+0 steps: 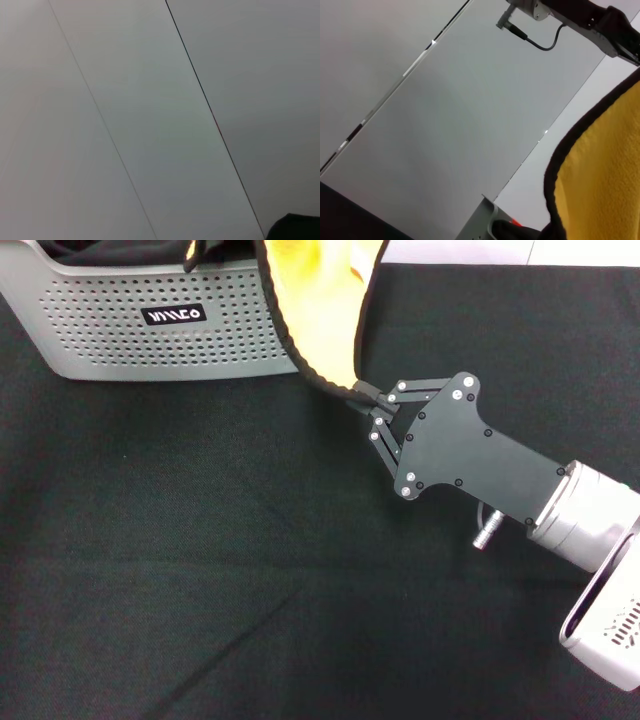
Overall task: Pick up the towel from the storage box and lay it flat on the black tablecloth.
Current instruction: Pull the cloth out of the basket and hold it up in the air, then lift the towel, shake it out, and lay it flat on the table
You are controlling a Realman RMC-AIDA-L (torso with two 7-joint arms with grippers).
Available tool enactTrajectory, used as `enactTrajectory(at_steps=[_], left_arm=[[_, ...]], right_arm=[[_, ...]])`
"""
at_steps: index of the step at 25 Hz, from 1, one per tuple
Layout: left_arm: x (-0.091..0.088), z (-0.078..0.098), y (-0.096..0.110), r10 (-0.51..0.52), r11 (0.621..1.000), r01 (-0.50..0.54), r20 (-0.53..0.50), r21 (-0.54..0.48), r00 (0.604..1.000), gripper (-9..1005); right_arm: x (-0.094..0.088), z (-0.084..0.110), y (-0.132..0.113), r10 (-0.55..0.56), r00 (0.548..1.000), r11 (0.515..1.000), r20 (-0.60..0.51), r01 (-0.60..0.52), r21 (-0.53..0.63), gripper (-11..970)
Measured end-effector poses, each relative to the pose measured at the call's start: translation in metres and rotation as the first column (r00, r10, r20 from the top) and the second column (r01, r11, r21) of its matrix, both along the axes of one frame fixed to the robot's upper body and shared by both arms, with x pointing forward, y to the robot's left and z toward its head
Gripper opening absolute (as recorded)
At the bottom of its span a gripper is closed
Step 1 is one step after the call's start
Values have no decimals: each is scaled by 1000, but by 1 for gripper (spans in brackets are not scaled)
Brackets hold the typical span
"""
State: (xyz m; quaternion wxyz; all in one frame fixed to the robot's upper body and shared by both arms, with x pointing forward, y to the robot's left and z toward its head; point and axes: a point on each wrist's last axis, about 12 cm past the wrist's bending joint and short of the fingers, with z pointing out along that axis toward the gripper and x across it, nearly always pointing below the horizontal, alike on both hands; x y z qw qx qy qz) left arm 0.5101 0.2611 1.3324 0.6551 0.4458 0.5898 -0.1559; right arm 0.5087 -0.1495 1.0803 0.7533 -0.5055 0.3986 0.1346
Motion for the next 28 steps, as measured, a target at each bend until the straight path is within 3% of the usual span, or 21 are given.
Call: enactTrajectory(at_steps=[3,6,12,17,18,20,28], left_arm=[[-1,-1,1,0,1000,0,-4,1,1000,22],[-4,-3,1,-12,1000,12,-14,-4,1000,22],[-21,-12,5,-83,996,84,-70,13,994,22],[-43,-17,14,-155,987,158,-113,18,981,23],[-49,-18,17,-180,983,183,-128,10,975,23],[-57,-19,21,-207,978,211,-154,6,966,23],[-77,-35,30,-281,947,313,-289,72,915,23]], right_arm=[[-3,-1,0,6,1000,1000,-9,-6,8,151],[-8,-1,-3,20,999,999,-46,-17,49,15],[-30,4,-34,119,980,968,-157,-79,240,14],[-54,12,-79,270,932,903,-242,-158,399,11],[-54,12,-79,270,932,903,-242,-158,399,11],[-69,16,-111,355,891,852,-284,-183,491,11],[-97,11,-157,472,800,789,-371,-196,582,11]])
